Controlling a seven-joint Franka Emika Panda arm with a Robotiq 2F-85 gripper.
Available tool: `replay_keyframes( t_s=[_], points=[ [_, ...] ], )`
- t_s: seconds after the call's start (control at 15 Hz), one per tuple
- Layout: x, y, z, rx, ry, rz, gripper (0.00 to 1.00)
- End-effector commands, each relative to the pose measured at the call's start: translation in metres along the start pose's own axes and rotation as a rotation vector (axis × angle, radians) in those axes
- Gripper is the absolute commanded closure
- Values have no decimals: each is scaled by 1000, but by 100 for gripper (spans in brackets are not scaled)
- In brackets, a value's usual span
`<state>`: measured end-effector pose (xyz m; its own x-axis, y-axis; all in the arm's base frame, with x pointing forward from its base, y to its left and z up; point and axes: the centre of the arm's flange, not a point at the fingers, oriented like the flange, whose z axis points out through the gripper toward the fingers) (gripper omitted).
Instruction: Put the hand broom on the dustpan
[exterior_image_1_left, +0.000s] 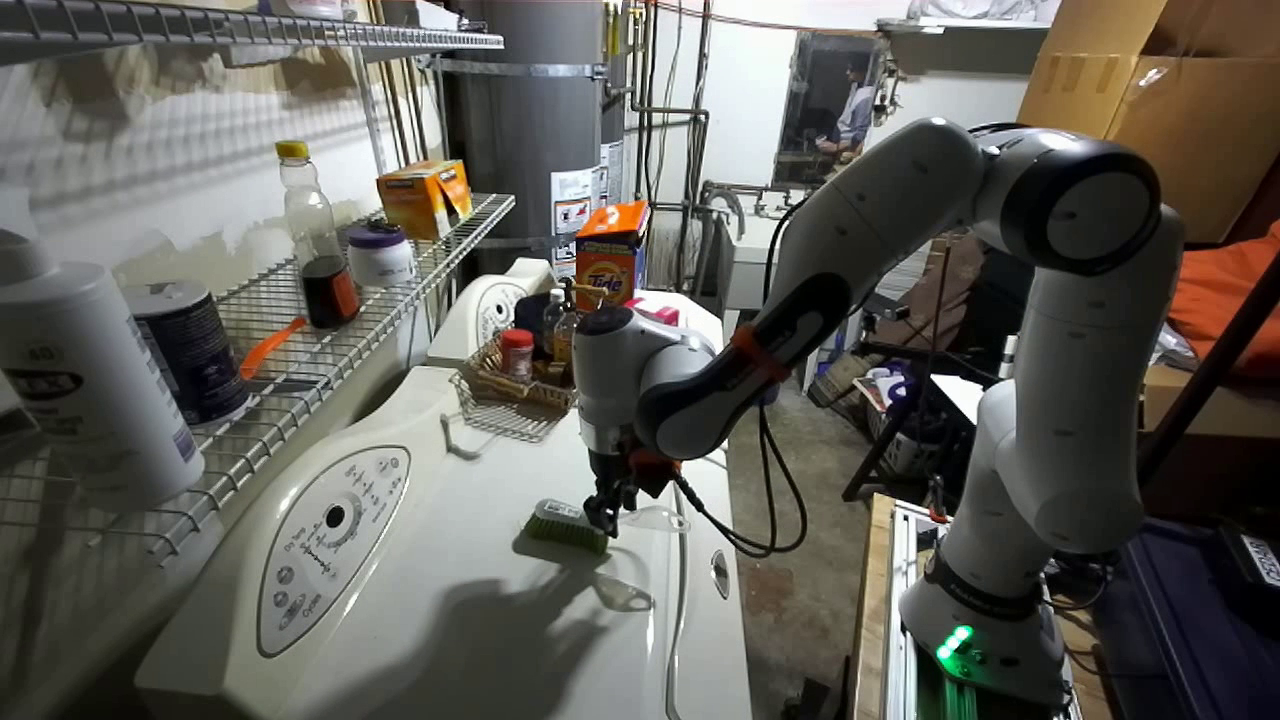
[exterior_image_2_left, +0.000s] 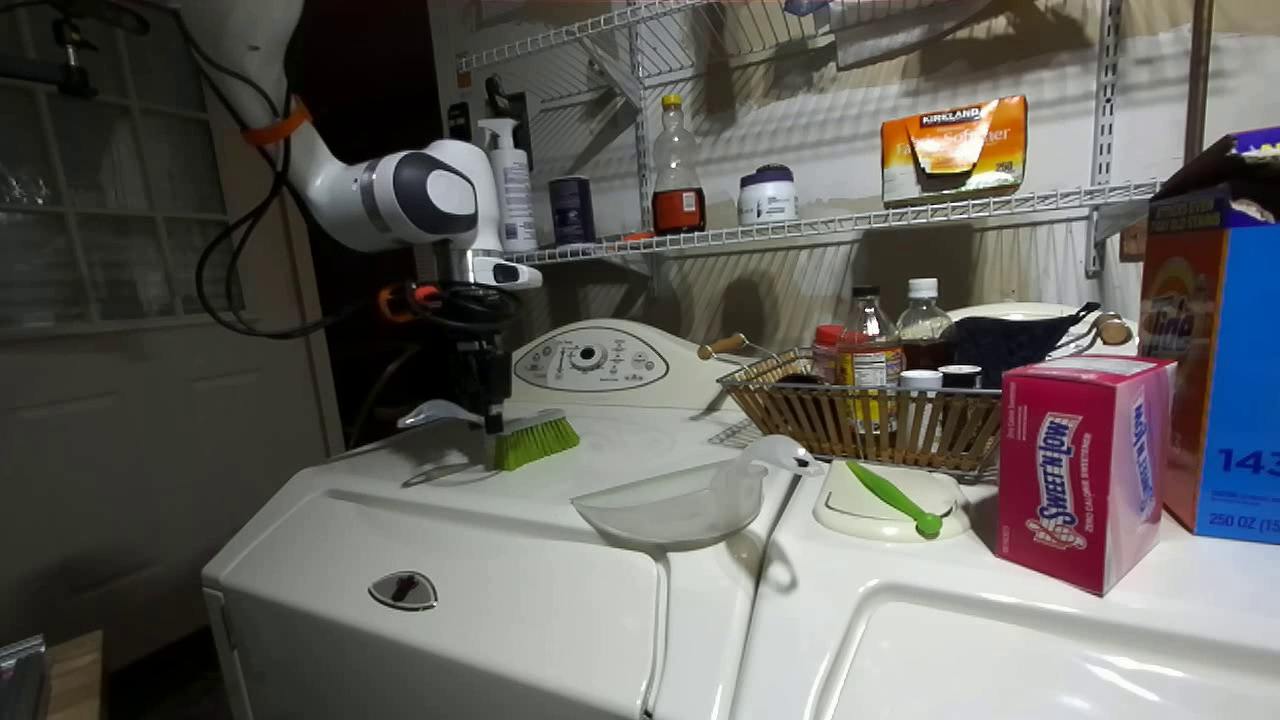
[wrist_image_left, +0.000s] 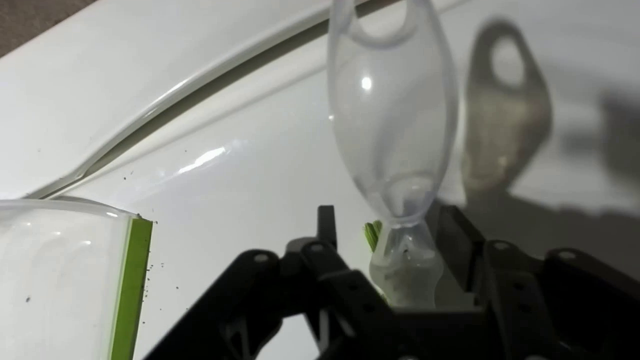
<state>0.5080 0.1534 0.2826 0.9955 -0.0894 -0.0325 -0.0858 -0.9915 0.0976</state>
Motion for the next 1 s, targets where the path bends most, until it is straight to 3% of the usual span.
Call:
replay_keyframes(
  t_s=[0.0, 0.07, 0.13, 0.2, 0.53, 0.73, 0.8, 0.93],
  points=[
    [1, -6, 8, -20, 44, -8, 61],
    [1, -8, 8, -23, 52, -16, 66],
    [0, -9, 6, -25, 63, -27, 87],
    [0, -10, 3, -29, 70, -36, 90],
    [-13, 3, -47, -4, 5, -141, 92],
    [-28, 43, -100, -22, -43, -266, 92],
    [-33, 59, -113, -79, -89, -309, 92],
    [-48, 91, -138, -102, -109, -423, 92]
  ],
)
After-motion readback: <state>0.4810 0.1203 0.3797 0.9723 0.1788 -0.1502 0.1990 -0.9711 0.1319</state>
